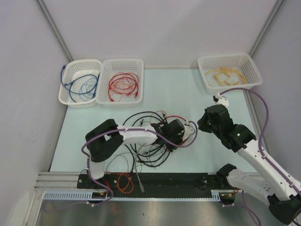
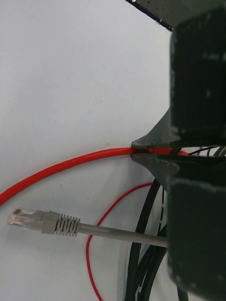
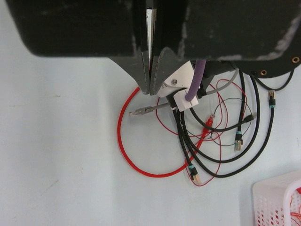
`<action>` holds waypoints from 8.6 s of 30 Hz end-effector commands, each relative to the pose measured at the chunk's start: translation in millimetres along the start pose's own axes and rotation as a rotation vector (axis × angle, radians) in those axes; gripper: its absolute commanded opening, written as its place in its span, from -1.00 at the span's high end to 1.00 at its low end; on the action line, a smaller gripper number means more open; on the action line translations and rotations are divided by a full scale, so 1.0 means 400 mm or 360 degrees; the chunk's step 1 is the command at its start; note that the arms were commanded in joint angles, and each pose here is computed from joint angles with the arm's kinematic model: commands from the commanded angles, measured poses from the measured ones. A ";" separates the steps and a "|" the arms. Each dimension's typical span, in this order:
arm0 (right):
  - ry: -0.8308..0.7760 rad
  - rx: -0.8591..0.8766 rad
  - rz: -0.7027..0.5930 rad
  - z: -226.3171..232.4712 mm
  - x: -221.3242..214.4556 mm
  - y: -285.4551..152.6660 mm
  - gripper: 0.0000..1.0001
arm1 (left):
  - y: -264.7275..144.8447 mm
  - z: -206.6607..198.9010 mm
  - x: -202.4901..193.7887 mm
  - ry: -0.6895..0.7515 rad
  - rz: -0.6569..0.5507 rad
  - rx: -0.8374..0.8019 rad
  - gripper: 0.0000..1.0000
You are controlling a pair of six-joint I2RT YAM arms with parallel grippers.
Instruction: Untangle the cables
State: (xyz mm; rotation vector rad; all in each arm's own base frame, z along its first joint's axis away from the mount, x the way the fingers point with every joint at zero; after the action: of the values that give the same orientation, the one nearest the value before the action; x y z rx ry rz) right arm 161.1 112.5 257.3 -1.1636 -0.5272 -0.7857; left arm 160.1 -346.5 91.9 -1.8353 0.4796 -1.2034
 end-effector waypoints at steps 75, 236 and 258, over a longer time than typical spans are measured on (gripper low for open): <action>0.0507 0.1196 -0.0385 0.186 0.169 -0.055 -0.54 | -0.665 -0.028 0.185 -0.0234 -0.1544 -0.0681 1.00; -0.0157 0.0459 -0.0154 0.064 -0.088 0.032 -0.25 | -0.744 0.654 0.313 -0.0878 -0.1424 0.0670 1.00; -0.0191 0.0451 -0.0046 0.066 -0.084 0.118 -0.24 | -0.897 0.704 0.262 -0.1001 -0.1793 0.1093 -0.94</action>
State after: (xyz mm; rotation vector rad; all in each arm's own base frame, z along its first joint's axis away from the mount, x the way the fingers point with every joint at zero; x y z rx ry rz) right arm 174.6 154.0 199.8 -1.0023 -0.6864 -0.6137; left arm 457.6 -107.5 339.9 -1.7253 -1.0861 -0.9774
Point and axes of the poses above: each gripper's point midway between its finger pads, its own y axis out along the fingers, its own z axis along the line the jaws close on, x = y × z, the point moved 9 cm from there along -y, back along the fingers, and after that the axes turned 3 degrees about -y, right-handed, at the moved point
